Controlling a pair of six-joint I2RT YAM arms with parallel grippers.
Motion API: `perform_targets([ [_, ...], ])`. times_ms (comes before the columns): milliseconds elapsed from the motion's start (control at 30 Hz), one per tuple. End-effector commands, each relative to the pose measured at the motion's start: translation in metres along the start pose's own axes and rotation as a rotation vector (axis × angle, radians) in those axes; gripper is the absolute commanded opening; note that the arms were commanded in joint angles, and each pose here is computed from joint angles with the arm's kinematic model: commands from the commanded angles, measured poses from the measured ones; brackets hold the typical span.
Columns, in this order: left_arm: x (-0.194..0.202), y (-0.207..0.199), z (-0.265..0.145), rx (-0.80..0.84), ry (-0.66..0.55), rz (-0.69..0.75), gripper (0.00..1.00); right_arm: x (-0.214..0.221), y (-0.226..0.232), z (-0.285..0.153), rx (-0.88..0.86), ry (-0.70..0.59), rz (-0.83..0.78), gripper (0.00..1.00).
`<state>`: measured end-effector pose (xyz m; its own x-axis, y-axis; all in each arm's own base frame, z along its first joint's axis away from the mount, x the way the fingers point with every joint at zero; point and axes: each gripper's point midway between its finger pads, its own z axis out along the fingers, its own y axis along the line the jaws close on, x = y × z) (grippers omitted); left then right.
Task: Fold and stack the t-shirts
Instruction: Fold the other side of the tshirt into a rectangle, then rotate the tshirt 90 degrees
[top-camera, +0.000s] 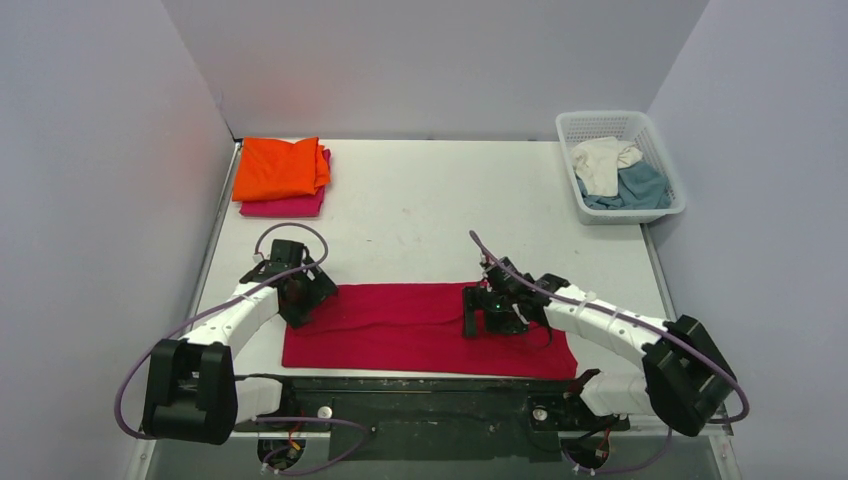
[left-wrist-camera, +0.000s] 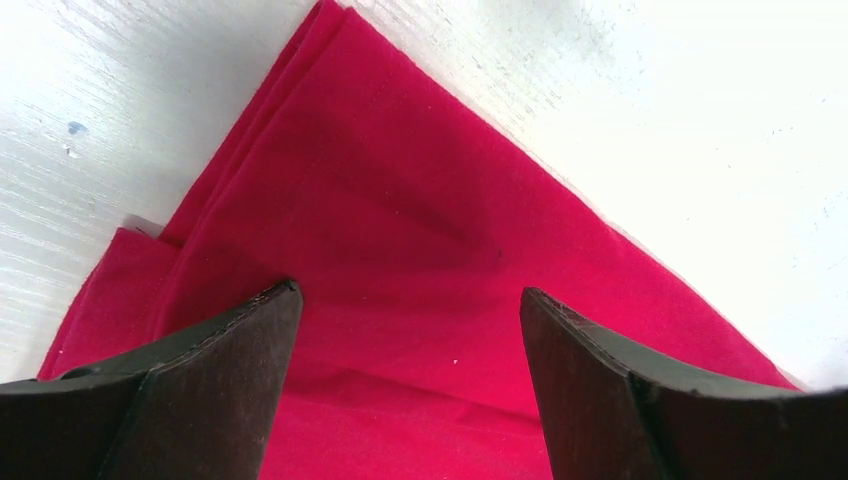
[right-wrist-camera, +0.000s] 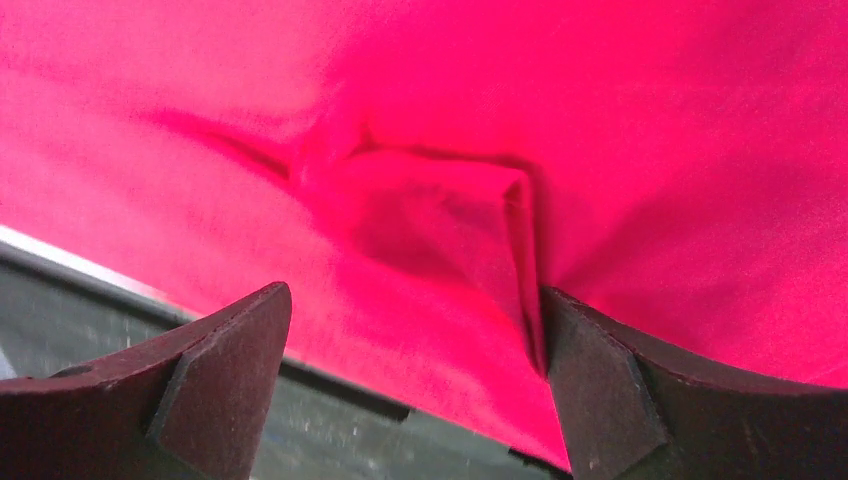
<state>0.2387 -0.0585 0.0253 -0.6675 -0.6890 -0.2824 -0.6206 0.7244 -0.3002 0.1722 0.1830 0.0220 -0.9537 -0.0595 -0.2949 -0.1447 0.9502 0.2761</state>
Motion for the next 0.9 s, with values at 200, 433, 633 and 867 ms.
perform_targets([
  [200,-0.023,0.018,-0.012,-0.112,-0.102,-0.018,0.92,0.06,0.005,-0.052,-0.035,0.023,-0.107,0.87],
  [433,-0.03,-0.016,-0.04,0.001,-0.116,0.032,0.92,0.028,-0.024,-0.059,0.067,-0.129,0.196,0.93],
  [633,-0.005,-0.054,-0.057,0.155,-0.091,0.158,0.92,0.01,-0.05,-0.043,0.209,-0.212,0.473,0.94],
  [867,0.05,-0.044,-0.024,0.183,0.097,0.256,0.92,0.016,-0.097,-0.019,0.461,-0.175,0.586,0.94],
])
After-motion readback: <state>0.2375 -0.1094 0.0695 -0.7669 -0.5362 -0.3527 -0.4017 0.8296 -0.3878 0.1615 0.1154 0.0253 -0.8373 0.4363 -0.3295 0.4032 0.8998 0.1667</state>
